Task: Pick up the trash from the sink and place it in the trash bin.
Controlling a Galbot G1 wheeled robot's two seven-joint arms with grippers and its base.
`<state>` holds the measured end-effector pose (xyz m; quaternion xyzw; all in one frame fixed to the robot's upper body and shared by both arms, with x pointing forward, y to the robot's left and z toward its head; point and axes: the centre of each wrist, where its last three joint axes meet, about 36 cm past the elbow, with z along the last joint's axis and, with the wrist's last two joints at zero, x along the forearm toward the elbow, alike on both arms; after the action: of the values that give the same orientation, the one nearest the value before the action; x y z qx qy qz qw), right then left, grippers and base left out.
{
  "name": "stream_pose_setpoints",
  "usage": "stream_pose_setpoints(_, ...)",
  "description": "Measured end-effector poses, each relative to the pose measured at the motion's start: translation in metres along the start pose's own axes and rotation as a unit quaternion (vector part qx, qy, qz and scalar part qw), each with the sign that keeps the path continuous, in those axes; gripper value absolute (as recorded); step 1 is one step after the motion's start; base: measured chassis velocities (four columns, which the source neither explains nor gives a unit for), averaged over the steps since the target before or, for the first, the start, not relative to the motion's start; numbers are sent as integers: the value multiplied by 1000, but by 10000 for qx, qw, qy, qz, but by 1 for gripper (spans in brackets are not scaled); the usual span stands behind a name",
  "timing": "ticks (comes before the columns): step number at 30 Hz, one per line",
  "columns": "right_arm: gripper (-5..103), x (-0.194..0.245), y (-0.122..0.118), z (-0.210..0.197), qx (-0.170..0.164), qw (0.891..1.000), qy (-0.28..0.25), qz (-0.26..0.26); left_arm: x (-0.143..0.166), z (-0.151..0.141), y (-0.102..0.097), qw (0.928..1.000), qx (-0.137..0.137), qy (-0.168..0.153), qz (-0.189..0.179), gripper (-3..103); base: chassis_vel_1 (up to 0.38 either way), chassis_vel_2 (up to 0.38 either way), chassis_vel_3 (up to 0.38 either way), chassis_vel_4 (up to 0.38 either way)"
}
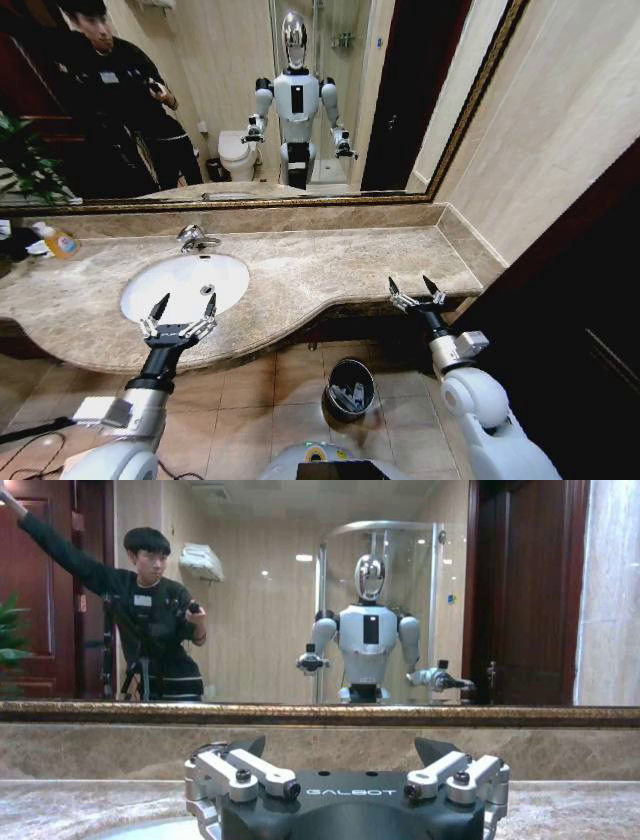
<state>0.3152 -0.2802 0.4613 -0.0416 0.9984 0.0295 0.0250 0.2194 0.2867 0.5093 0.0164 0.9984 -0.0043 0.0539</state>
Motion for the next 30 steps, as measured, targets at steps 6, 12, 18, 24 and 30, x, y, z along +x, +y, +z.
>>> stream_pose_setpoints(6,100,2,7,-7,86,9999,-72,-10,0,0,0,10000,1,0,0,100,0,0,0,0)
stream_pose_setpoints(12,100,3,12,-5,164,9998,-102,-43,0,0,0,10000,0,0,0,100,0,0,0,0)
stream_pose_setpoints(18,100,3,12,-5,177,9998,-115,-47,0,0,0,10000,0,0,0,100,0,0,0,0)
stream_pose_setpoints(24,100,3,12,-5,176,9998,-117,-48,0,0,0,10000,0,0,0,100,0,0,0,0)
stream_pose_setpoints(30,100,3,12,-5,176,9998,-118,-48,0,0,0,10000,0,0,0,100,0,0,0,0)
